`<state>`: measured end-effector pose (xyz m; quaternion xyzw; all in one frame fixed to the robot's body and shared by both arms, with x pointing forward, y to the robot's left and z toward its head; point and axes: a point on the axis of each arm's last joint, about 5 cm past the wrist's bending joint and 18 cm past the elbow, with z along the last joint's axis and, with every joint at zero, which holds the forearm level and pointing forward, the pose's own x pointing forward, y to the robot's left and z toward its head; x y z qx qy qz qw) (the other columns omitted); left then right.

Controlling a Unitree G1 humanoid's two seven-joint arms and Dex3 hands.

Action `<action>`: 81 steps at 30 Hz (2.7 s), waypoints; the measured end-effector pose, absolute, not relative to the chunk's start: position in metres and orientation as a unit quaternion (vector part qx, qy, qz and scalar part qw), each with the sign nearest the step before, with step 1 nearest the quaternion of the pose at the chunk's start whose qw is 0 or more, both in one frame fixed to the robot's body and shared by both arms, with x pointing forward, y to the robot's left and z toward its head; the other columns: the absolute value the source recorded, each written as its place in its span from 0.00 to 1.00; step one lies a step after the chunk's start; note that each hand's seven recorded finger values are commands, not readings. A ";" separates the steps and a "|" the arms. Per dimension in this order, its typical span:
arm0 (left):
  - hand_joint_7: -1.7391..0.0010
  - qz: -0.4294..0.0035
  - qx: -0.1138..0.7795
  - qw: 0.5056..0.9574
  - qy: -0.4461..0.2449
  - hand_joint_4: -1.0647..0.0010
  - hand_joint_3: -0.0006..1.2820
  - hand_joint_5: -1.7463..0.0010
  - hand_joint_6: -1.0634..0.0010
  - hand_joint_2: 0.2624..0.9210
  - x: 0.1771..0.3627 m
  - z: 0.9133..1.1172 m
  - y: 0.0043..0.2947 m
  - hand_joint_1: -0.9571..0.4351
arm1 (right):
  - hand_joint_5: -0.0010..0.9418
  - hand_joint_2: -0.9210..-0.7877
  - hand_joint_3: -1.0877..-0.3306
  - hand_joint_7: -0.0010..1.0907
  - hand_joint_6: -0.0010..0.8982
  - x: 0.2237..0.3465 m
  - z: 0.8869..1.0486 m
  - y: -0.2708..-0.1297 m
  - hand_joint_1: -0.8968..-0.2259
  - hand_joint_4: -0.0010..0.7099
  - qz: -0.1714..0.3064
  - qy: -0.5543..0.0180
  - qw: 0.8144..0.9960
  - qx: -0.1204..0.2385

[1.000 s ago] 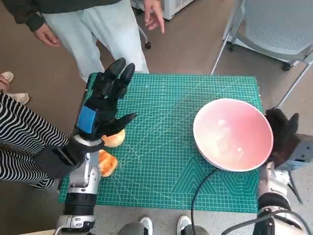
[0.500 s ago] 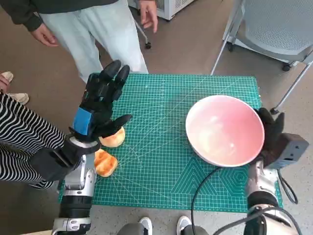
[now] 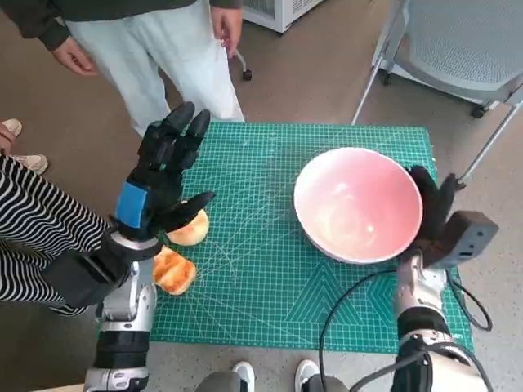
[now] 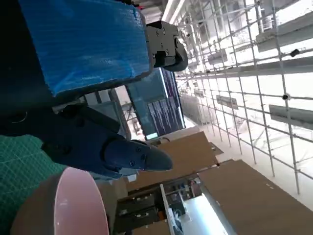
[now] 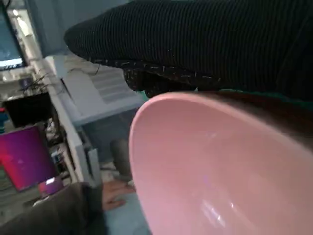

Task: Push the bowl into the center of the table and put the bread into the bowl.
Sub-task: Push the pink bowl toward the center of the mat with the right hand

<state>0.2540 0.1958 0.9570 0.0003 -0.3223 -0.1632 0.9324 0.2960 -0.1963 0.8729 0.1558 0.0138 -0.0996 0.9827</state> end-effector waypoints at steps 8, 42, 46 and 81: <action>0.72 -0.151 0.010 0.934 -0.323 0.82 0.09 0.99 1.00 1.00 0.250 0.957 0.198 0.28 | 0.01 0.00 0.39 0.37 0.11 0.303 0.879 -0.179 0.50 0.21 -0.067 0.014 0.987 0.143; 0.73 -0.141 0.011 0.937 -0.320 0.82 0.11 1.00 1.00 1.00 0.246 0.957 0.198 0.27 | 0.01 0.00 0.51 0.43 0.13 0.310 0.883 -0.152 0.43 0.26 0.005 0.037 0.995 0.095; 0.73 -0.142 0.010 0.937 -0.319 0.83 0.11 1.00 1.00 1.00 0.246 0.957 0.198 0.27 | 0.01 0.00 0.51 0.43 0.12 0.310 0.883 -0.152 0.44 0.25 0.006 0.037 0.995 0.093; 0.74 -0.152 -0.001 0.934 -0.323 0.83 0.13 1.00 1.00 1.00 0.257 0.960 0.189 0.27 | 0.01 0.00 0.42 0.54 0.00 0.316 0.951 -0.165 0.36 0.25 0.070 -0.341 0.937 -0.020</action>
